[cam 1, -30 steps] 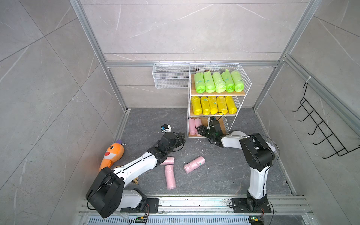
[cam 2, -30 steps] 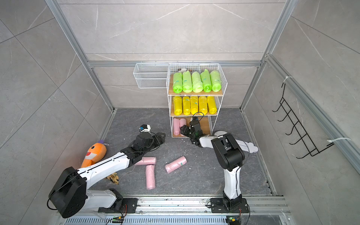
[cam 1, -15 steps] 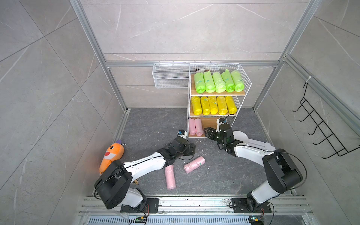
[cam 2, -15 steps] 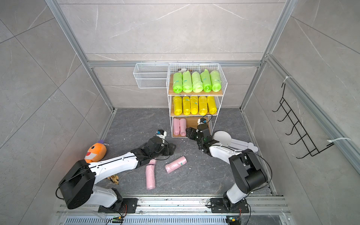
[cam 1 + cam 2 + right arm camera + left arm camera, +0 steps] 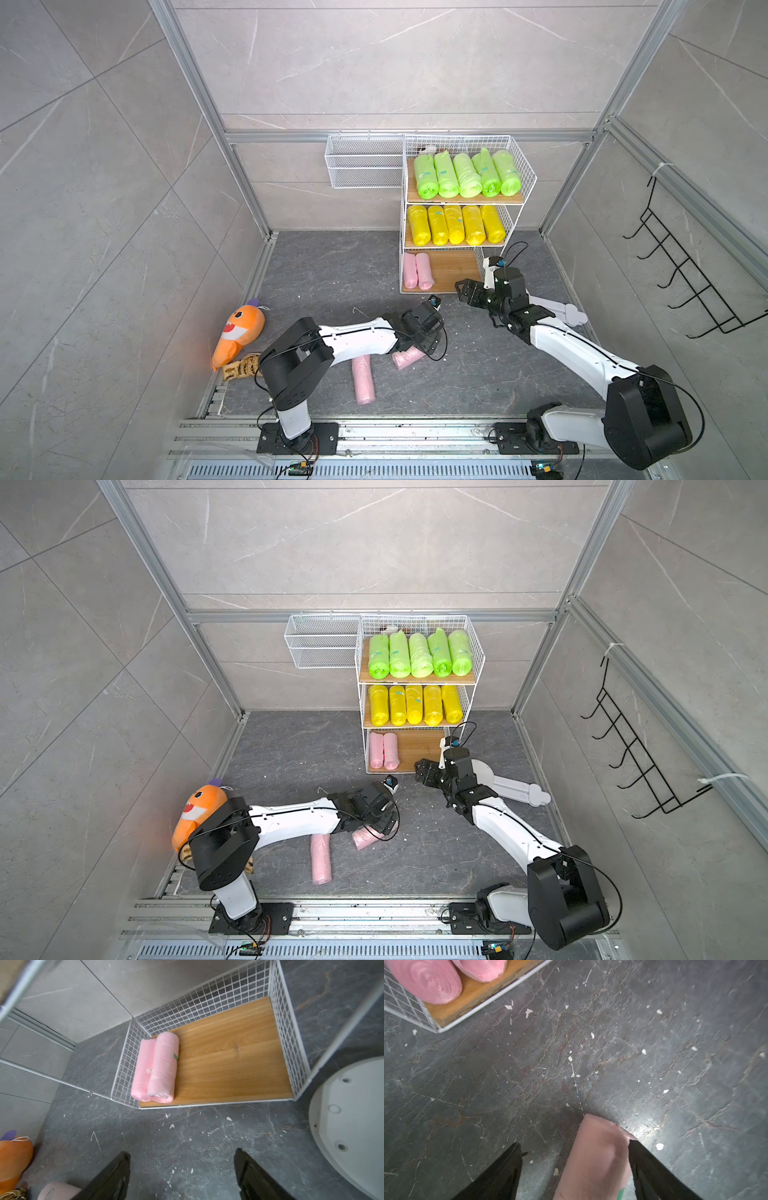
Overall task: Sort the rolls of trash bags by color and place them on the shelf
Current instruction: Pick up the roll of trash bags from the center of the board.
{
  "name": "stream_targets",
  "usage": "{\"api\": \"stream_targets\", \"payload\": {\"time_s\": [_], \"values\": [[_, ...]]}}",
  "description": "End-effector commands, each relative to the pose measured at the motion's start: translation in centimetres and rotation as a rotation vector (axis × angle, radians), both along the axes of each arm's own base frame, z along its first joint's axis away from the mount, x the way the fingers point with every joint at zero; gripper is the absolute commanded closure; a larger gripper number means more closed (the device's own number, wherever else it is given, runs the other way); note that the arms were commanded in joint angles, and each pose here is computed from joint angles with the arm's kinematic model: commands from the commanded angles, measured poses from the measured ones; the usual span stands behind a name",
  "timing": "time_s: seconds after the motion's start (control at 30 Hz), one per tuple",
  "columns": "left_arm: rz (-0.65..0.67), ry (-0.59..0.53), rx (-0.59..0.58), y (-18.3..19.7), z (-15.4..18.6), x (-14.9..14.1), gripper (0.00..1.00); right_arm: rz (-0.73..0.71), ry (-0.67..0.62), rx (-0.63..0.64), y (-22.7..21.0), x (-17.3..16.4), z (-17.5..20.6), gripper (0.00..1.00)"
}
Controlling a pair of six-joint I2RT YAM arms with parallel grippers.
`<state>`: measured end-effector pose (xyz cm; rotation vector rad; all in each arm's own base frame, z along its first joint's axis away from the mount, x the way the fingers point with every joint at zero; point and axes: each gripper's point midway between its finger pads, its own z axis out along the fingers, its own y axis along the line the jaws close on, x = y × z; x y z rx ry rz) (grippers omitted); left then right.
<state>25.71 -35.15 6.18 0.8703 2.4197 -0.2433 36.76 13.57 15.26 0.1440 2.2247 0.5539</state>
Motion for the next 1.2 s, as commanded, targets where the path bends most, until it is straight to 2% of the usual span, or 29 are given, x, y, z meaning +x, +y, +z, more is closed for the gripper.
{"api": "stream_targets", "payload": {"time_s": [0.0,0.37,0.47,0.57,0.73,0.83,0.93,1.17], "values": [[-0.053,-0.016,0.111,0.3,-0.5,0.3,0.15,0.024,0.067,-0.021,-0.6,-1.6,-2.1,0.17],[-0.135,0.067,0.142,-1.7,-2.1,-0.4,0.17,-0.024,0.099,0.011,-2.2,-3.0,-3.8,0.17],[-0.115,0.119,0.155,-1.6,-2.9,-0.9,0.23,-0.024,0.103,0.018,-2.2,-2.9,-4.0,0.16],[-0.094,0.165,0.138,-1.5,-3.2,-1.6,0.34,-0.018,0.111,0.035,-2.0,-2.7,-4.3,0.16],[-0.016,0.145,0.075,-1.6,-1.7,-1.0,0.52,-0.012,0.113,0.046,-1.8,-2.6,-4.3,0.16],[0.061,0.113,-0.009,-1.4,0.1,0.5,0.60,0.019,0.106,0.038,-1.5,-2.8,-3.6,0.16],[0.175,0.096,-0.153,-0.5,3.0,2.7,0.63,0.067,0.077,0.050,-1.0,-3.5,-2.2,0.16],[0.479,0.021,-0.658,4.1,12.1,8.0,0.65,0.268,-0.010,0.329,3.8,-5.6,1.8,0.17]]}}
